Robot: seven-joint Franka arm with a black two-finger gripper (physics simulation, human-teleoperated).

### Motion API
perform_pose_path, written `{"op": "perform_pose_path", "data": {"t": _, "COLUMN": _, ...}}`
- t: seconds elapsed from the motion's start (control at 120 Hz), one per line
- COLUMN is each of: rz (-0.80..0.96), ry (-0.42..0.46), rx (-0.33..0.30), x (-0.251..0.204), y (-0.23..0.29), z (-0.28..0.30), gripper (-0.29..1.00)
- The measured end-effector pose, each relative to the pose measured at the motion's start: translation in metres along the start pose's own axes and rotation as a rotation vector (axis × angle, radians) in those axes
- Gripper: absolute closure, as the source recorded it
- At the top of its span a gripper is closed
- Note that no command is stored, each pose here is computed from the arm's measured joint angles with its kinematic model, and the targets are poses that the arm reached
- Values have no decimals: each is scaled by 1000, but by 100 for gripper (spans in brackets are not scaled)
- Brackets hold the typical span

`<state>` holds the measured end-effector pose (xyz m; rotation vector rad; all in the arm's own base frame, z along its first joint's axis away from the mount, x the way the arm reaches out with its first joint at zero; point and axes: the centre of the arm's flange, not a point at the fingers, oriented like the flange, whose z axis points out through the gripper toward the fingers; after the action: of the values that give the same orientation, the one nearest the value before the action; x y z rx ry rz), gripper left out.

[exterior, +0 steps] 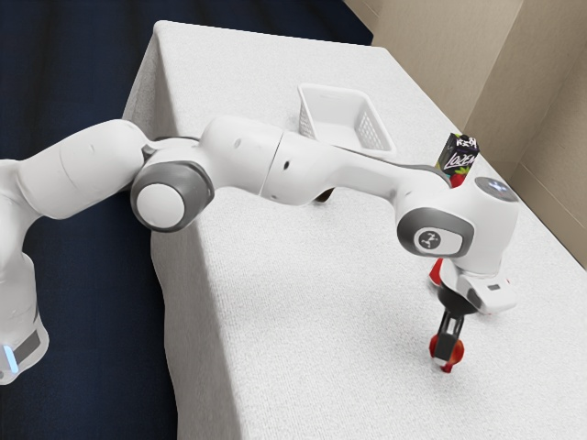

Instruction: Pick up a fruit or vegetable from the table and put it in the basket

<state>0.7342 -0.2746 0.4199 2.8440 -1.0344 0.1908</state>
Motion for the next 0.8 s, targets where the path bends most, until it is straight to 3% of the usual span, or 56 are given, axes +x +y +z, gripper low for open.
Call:
{"op": "perform_pose_path", "data": {"t": 0.15, "rz": 9, "ry": 29, "rx": 17, "x": 2, "y": 5, "z": -23, "gripper": 37}}
{"op": "perform_pose_path", "data": {"t": 0.35, "rz": 31, "ry": 88, "rx": 69, "x": -8, "y": 17, "z": -126, "gripper": 39}}
{"op": "perform_pose_path", "data": {"t": 0.467, "rz": 19, "ry": 107, "rx": 141, "x": -35, "y": 12, "z": -209, "gripper": 40}}
{"op": "perform_pose_path", "data": {"t": 0.55, "rz": -72, "ry": 87, "rx": 233, "x": -85, "y": -26, "z": -279, "gripper": 40}}
{"op": "perform_pose_path", "data": {"t": 0.642, "rz": -259, "ry": 44, "rx": 286, "x": -176, "y": -109, "z": -341, "gripper": 40}}
{"op": "perform_pose_path", "data": {"t": 0.8, "rz": -485, "ry": -69, "rx": 283, "x": -290, "y": -221, "z": -347, "gripper": 39}}
